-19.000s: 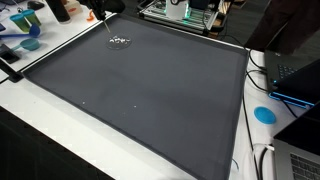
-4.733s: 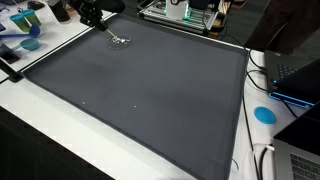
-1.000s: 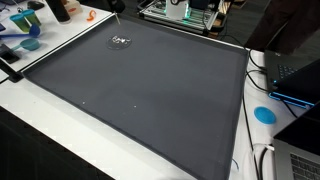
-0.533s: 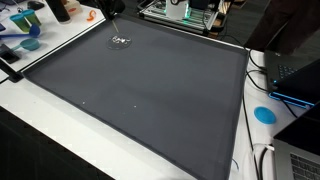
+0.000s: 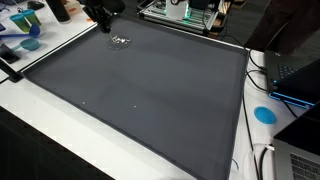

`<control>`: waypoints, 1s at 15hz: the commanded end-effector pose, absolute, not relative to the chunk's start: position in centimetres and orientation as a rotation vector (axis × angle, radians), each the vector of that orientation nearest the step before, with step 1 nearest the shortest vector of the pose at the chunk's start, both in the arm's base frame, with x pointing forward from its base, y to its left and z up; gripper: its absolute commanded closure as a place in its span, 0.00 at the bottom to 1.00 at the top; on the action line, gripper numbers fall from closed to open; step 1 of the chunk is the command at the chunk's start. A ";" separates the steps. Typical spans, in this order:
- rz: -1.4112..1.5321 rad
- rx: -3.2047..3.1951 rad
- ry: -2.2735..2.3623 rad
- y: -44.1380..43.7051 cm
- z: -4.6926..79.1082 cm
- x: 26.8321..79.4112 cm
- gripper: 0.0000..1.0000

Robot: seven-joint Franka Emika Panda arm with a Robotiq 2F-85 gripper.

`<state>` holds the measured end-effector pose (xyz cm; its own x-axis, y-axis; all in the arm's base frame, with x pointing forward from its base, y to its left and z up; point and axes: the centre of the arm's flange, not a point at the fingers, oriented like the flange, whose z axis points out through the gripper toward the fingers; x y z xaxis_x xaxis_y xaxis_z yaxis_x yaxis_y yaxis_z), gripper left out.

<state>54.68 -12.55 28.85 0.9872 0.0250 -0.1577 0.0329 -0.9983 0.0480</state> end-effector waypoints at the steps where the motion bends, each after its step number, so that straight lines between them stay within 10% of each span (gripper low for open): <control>1: -0.287 3.057 0.039 -13.6 27.3 55.7 0.96; 15: -0.453 3.036 0.019 -14.4 24.5 56.9 0.96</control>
<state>56.50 -13.94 25.50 0.9664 0.0145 -0.2566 0.0306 -0.9978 0.0588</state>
